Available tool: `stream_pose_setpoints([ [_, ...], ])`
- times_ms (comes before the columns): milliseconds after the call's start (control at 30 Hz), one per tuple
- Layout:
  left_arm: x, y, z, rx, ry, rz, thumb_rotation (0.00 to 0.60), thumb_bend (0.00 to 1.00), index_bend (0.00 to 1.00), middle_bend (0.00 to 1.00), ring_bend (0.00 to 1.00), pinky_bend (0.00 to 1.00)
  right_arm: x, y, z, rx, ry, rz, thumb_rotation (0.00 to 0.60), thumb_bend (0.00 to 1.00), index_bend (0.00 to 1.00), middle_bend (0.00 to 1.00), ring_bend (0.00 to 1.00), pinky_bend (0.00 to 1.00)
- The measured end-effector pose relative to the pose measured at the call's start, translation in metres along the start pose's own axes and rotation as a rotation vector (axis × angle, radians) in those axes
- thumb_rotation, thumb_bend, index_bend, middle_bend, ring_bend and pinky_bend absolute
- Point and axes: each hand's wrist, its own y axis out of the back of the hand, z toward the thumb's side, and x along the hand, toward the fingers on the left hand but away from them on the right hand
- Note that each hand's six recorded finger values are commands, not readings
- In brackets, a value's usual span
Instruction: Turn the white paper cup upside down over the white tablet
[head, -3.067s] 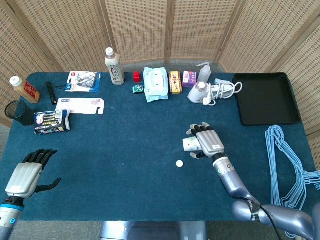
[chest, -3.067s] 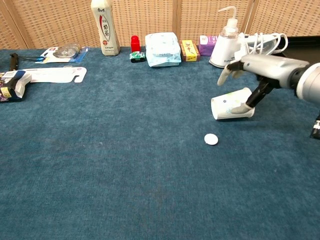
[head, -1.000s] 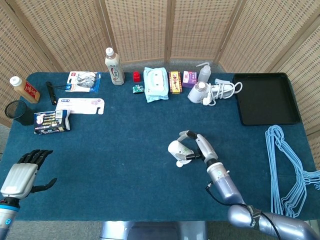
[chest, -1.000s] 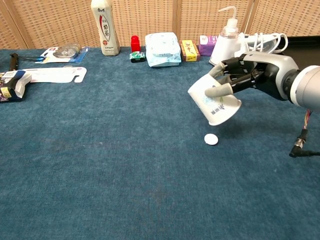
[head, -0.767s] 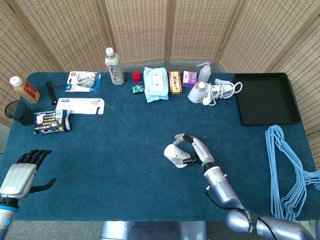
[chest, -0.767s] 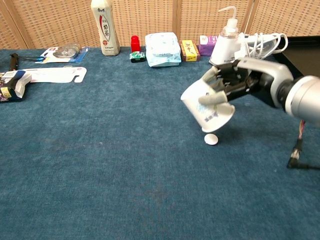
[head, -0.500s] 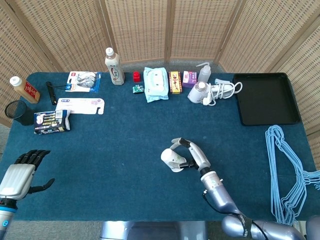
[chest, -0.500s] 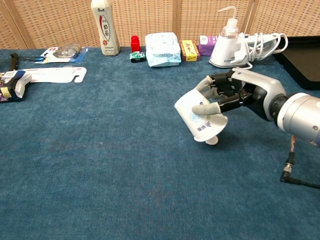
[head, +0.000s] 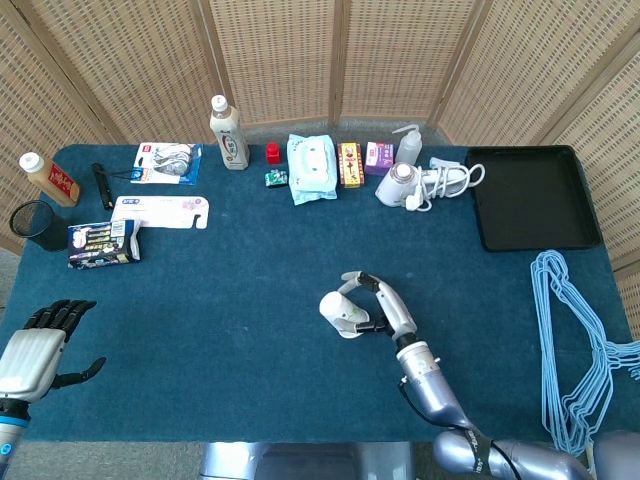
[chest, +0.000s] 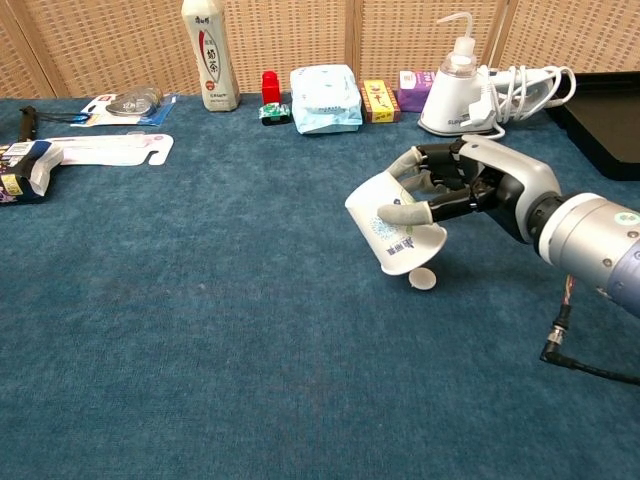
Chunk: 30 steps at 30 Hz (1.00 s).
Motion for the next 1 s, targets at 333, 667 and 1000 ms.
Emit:
stream_pose_setpoints([
  [333, 0.0, 0.0, 0.002, 0.002, -0.005, 0.0, 0.331, 0.25, 0.12, 0.18, 0.12, 0.16, 0.003, 0.001, -0.011, 0.016, -0.006, -0.006, 0.564, 0.25, 0.46, 0.25, 0.23, 0.07],
  [667, -0.001, 0.002, 0.005, 0.006, -0.008, 0.002, 0.328, 0.25, 0.12, 0.18, 0.12, 0.16, 0.007, 0.003, -0.022, 0.019, -0.015, -0.018, 0.569, 0.25, 0.45, 0.25, 0.23, 0.07],
  [1000, -0.003, 0.002, 0.002, 0.004, -0.001, 0.004, 0.328, 0.25, 0.12, 0.18, 0.12, 0.16, 0.009, 0.005, -0.028, 0.048, -0.022, -0.019, 0.565, 0.25, 0.43, 0.24, 0.22, 0.07],
])
